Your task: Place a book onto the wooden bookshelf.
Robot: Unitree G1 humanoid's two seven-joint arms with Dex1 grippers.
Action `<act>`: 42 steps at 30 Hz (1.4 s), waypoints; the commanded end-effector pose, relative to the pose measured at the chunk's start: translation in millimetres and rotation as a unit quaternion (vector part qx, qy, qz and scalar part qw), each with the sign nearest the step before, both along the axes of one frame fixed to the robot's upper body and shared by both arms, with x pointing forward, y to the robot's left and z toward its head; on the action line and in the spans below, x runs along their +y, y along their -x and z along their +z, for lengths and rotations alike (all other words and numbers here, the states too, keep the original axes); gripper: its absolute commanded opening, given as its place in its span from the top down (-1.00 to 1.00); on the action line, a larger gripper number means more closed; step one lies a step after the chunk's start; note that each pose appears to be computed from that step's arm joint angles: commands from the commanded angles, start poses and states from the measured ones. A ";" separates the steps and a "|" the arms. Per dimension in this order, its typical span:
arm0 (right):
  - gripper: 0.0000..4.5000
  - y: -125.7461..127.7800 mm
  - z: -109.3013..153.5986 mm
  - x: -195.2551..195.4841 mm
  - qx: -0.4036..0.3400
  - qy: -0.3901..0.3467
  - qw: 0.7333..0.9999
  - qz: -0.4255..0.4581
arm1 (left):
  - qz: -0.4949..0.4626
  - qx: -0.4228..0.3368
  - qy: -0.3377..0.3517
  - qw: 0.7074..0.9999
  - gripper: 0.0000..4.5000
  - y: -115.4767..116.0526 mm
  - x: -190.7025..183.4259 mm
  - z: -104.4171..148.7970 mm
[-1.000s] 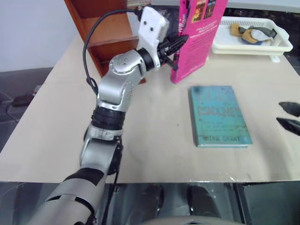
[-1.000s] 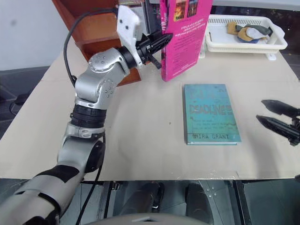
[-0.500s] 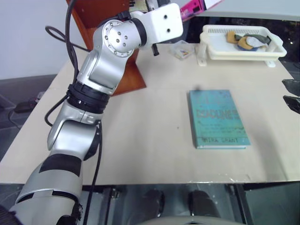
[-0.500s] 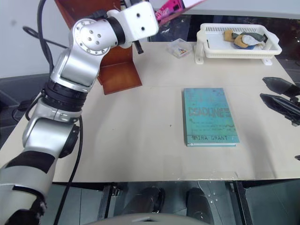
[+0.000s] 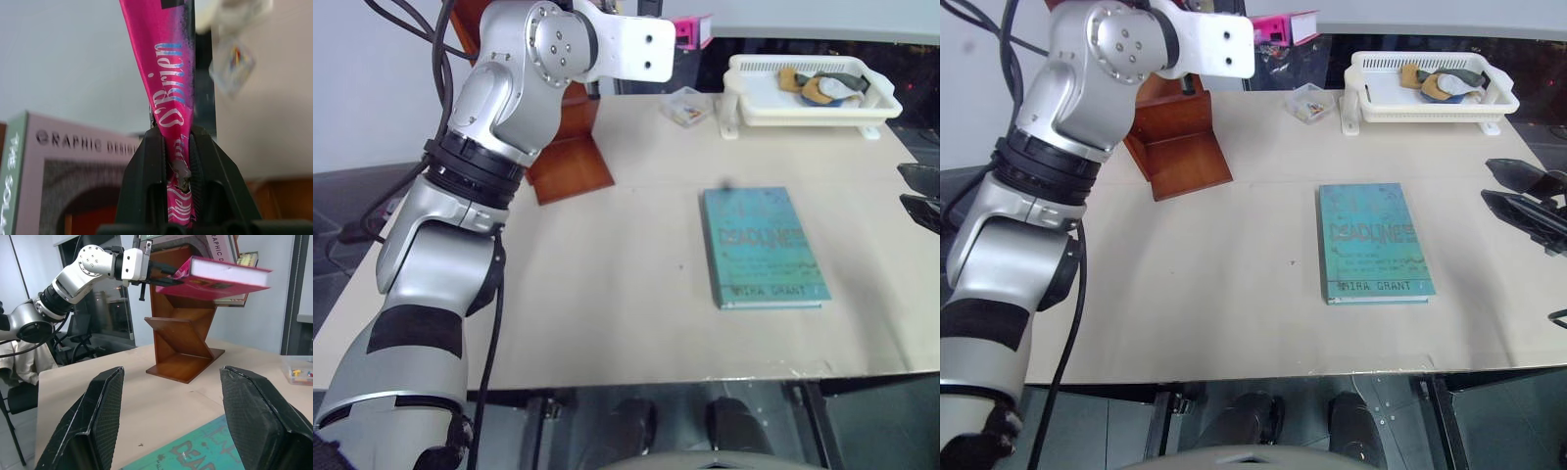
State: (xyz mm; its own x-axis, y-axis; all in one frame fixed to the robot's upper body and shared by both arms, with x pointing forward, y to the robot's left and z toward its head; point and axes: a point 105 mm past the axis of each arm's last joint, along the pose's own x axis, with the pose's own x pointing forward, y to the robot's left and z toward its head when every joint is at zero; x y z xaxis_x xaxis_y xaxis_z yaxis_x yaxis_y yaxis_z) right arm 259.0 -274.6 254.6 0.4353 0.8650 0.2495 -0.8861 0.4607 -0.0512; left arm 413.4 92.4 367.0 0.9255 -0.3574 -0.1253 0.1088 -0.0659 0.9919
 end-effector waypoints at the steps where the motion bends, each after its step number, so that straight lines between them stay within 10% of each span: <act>1: -0.41 0.4 6.2 0.7 -0.027 -0.001 1.000 0.002 | 0.034 -0.018 -0.034 0.999 0.95 7.2 13.0 16.7; 18: -0.41 -31.9 10.5 19.9 -0.044 -0.019 0.997 0.056 | 0.171 0.059 -0.056 0.982 0.95 30.1 84.7 -20.2; 19: -0.41 -33.7 11.0 20.9 -0.046 -0.022 0.997 0.059 | 0.176 0.053 -0.050 0.982 0.49 29.1 86.4 -20.2; 26: -0.41 -36.2 7.7 24.9 -0.046 -0.026 0.996 0.068 | 0.205 0.045 -0.031 0.977 -0.90 18.0 99.8 -29.3; 42: -0.41 -25.7 0.5 21.0 -0.043 -0.033 0.997 0.047 | 0.208 -0.060 0.013 0.976 -0.97 -4.9 99.4 2.2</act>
